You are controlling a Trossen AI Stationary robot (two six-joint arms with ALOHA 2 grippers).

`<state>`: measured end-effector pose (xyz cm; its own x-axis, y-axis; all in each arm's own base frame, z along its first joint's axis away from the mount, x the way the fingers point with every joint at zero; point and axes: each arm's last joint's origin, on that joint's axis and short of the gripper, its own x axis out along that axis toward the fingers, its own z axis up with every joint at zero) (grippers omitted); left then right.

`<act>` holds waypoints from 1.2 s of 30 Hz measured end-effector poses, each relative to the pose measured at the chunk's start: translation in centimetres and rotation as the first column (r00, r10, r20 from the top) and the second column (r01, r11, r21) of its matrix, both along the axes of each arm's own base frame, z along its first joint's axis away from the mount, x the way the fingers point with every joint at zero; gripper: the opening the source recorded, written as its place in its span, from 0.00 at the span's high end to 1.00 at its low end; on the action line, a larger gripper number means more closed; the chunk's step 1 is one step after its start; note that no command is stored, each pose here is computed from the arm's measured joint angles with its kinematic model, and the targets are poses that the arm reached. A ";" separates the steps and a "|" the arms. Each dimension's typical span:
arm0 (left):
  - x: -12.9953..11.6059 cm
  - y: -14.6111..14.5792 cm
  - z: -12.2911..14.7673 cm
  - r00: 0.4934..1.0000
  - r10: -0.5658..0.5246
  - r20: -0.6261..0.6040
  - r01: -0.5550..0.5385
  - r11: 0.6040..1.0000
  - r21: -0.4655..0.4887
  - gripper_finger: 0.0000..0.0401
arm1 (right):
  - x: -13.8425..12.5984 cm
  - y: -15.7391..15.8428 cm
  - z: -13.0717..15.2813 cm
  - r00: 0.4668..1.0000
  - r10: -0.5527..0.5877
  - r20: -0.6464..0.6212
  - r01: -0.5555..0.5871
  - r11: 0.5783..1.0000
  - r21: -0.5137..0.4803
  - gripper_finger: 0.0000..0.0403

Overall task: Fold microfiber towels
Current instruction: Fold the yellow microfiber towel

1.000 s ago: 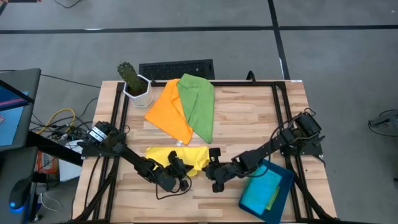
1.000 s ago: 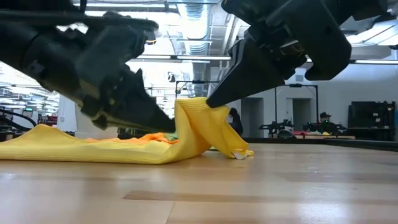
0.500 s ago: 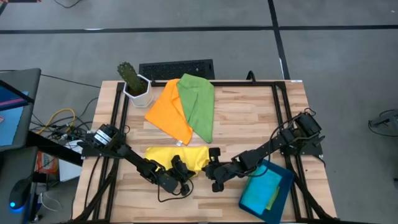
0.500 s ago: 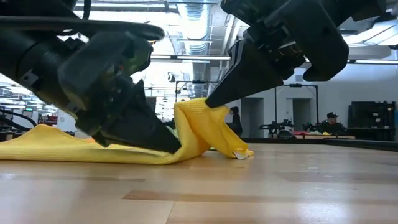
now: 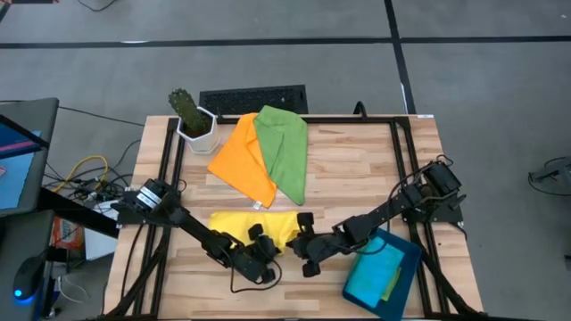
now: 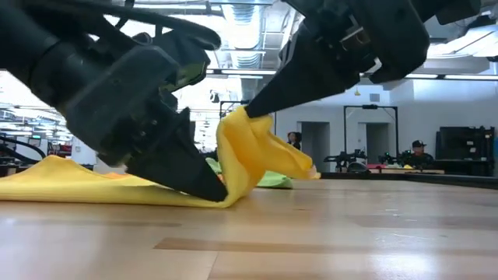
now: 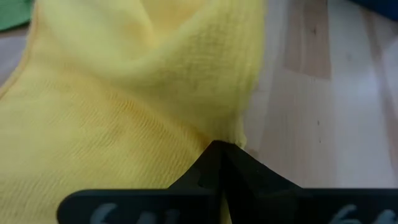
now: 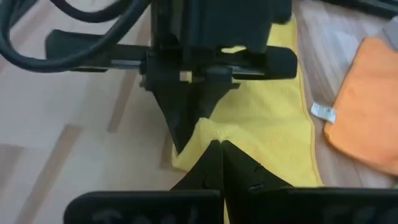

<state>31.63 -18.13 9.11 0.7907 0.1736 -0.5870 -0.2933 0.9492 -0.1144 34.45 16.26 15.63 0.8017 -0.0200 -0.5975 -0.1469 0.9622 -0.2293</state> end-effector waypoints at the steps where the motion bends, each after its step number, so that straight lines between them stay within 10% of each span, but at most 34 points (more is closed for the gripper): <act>1: -0.2 0.0 0.4 1.000 -0.006 -0.020 0.006 1.000 0.001 1.00 | 0.0 0.0 0.0 1.000 0.001 0.005 -0.001 1.000 0.001 0.95; 13: -4.7 -1.1 7.9 0.998 -0.022 -0.060 0.020 0.999 -0.035 1.00 | 0.8 -0.1 0.8 0.994 0.054 0.092 -0.056 0.998 0.028 0.95; 36: -7.7 -3.0 2.5 0.975 0.148 -0.165 -0.133 0.986 0.102 1.00 | 2.1 0.0 -0.3 0.980 0.121 0.156 -0.136 0.987 0.090 0.95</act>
